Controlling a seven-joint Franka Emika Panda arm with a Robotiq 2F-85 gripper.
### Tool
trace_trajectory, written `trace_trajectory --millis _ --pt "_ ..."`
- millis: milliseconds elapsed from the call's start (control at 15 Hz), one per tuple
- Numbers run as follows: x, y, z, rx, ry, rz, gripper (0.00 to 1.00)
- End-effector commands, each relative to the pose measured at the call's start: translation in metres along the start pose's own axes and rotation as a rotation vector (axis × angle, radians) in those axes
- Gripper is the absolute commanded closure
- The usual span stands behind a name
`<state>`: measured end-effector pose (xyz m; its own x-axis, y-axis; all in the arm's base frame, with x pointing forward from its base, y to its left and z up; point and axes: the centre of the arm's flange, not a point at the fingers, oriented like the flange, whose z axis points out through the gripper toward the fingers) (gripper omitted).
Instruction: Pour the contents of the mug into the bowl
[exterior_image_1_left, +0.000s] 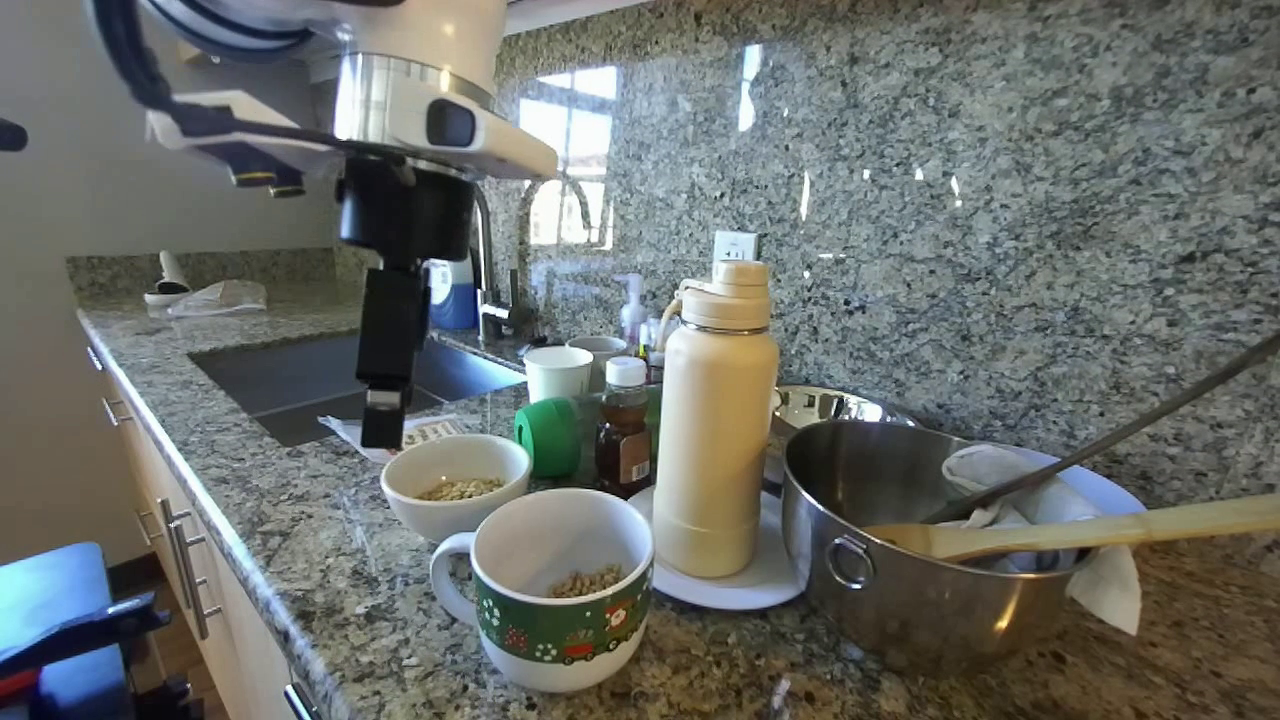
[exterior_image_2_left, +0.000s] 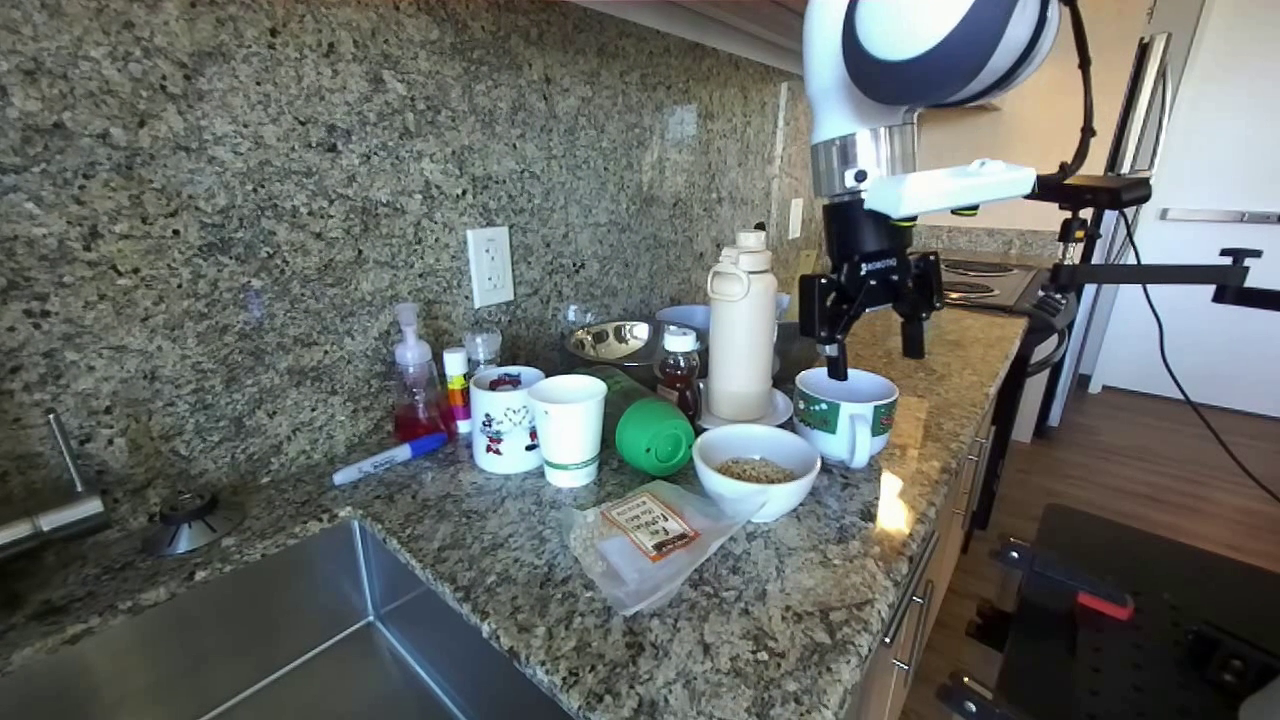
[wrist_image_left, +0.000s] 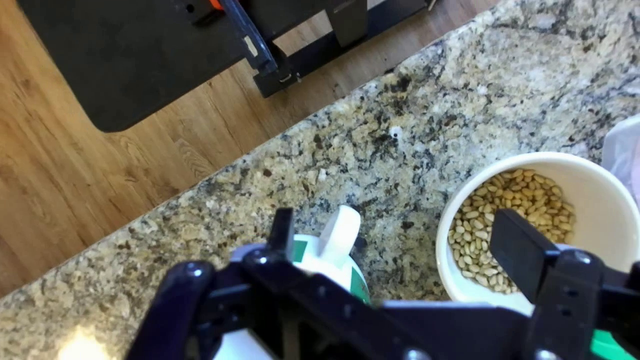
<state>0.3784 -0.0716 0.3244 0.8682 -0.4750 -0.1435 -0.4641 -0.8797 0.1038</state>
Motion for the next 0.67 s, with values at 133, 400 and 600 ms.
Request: trace_trajectory --millis 133,400,600 --pt "0.003 0.004 -0.046 -0.019 -0.061 -0.225 0.00" --pt "0.006 0.004 -0.059 -0.031 -0.080 -0.334 0.00" --pt "0.008 0.002 -0.051 -0.027 -0.065 -0.311 0.00"
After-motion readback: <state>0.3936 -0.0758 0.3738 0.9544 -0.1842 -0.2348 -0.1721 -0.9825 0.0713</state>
